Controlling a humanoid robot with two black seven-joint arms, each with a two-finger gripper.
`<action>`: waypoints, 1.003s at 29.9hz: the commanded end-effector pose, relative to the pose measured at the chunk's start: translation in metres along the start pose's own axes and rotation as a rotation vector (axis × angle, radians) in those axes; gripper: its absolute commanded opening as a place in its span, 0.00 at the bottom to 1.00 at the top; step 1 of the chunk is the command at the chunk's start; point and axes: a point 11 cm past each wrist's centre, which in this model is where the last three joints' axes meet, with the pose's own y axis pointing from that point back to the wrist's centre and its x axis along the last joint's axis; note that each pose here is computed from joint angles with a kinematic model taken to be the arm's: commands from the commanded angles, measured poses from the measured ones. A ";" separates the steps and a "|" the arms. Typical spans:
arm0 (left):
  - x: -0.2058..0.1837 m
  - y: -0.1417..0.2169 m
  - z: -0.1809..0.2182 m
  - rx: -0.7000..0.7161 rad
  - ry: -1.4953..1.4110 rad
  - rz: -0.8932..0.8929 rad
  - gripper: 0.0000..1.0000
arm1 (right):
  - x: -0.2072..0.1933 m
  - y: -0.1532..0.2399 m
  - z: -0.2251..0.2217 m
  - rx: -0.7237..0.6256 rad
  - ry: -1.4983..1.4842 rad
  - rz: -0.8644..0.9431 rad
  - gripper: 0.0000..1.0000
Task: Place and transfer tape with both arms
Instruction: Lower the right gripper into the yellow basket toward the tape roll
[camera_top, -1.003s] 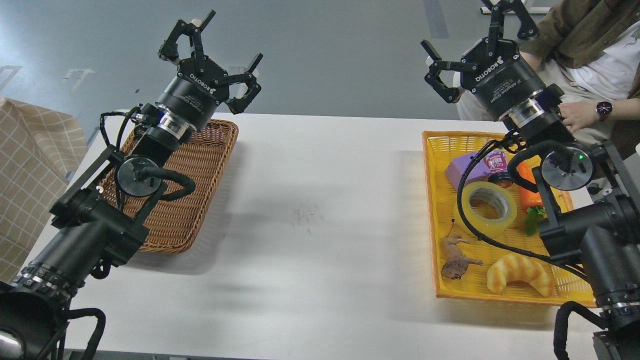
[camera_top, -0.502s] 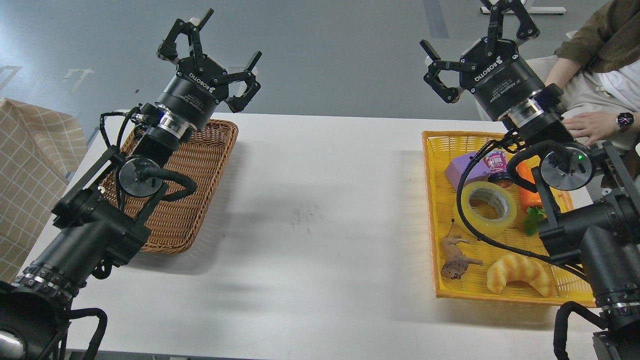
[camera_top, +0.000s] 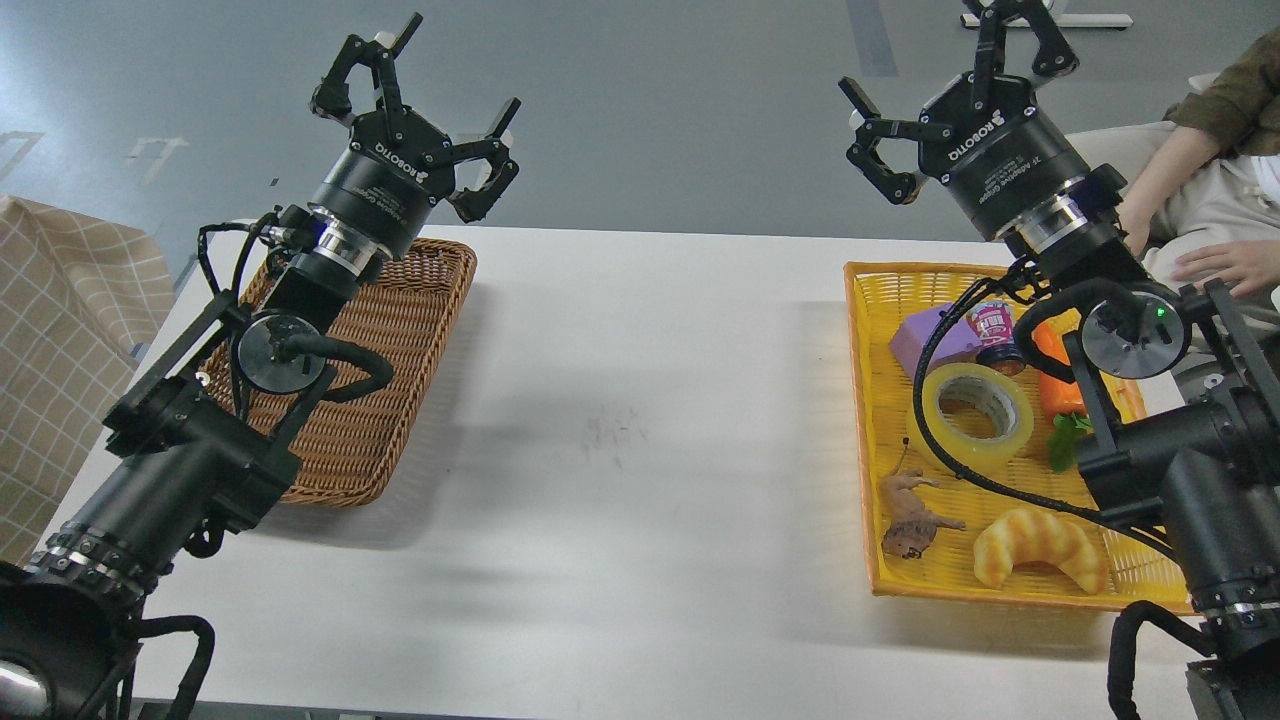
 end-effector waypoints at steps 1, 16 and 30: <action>0.000 0.000 0.001 -0.005 0.001 0.000 0.98 | 0.002 0.002 -0.001 -0.008 0.012 0.005 1.00; -0.001 0.000 0.005 -0.013 -0.007 -0.004 0.98 | 0.024 0.044 -0.011 -0.382 0.396 0.025 1.00; -0.002 -0.001 0.006 -0.016 -0.006 -0.006 0.98 | 0.053 0.081 -0.031 -0.822 1.009 0.049 1.00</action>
